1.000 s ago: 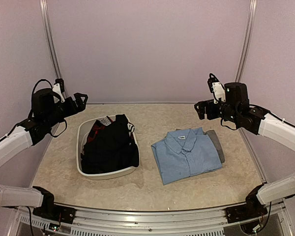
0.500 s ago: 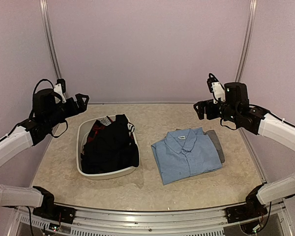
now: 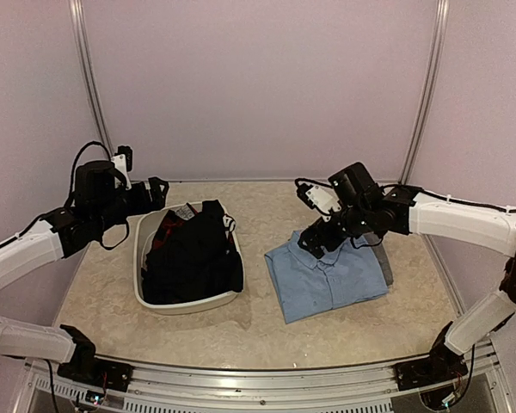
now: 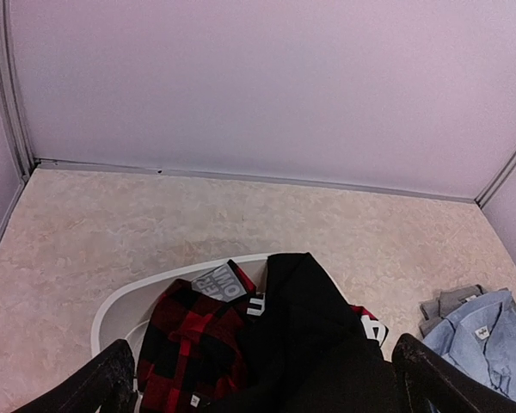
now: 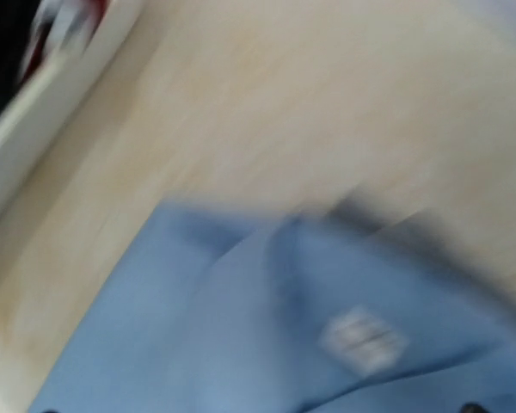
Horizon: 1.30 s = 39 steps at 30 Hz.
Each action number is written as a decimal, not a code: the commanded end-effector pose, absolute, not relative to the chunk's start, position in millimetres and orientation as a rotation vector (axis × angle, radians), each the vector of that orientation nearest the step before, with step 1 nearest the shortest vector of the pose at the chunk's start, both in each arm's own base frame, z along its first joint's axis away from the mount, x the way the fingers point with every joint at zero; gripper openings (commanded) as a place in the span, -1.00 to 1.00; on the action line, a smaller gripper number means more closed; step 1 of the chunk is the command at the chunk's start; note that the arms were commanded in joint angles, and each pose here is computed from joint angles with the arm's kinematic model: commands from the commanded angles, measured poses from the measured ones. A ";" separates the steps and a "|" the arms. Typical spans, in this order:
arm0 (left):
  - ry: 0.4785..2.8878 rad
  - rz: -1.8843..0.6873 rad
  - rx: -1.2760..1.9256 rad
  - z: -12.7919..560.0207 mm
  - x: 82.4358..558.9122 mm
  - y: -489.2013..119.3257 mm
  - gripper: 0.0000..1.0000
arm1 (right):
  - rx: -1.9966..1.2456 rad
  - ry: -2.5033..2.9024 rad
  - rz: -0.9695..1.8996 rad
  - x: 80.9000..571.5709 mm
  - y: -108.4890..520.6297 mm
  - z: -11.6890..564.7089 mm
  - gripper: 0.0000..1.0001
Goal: Fold and stack the long sleeve shirts
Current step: Move the square-folded shirt to the corner of the board.
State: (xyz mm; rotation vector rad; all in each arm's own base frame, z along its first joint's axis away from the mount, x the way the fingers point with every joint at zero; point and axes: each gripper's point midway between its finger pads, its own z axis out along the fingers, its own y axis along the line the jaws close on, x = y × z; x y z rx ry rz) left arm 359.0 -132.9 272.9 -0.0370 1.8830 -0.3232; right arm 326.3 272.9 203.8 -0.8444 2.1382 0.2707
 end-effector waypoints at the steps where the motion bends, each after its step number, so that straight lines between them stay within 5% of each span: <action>1: 1.896 -0.254 -0.030 275.0 362.6 -131.2 0.98 | -1.124 2.311 0.209 280.5 285.5 131.6 0.92; 11: 1.898 -0.281 -0.010 273.5 361.9 -137.6 0.98 | -0.910 2.589 0.212 304.5 264.8 68.3 0.91; 20: 1.887 -0.312 -0.004 275.5 360.2 -140.5 0.98 | -0.466 2.880 0.225 275.7 164.0 19.2 0.87; 32: 1.887 -0.347 0.010 275.4 355.5 -146.1 0.98 | 0.059 2.921 0.095 297.1 60.4 9.2 0.88; 39: 1.930 -0.314 -0.011 263.2 355.1 -142.9 0.98 | 0.085 2.841 -0.046 327.0 34.9 27.6 0.90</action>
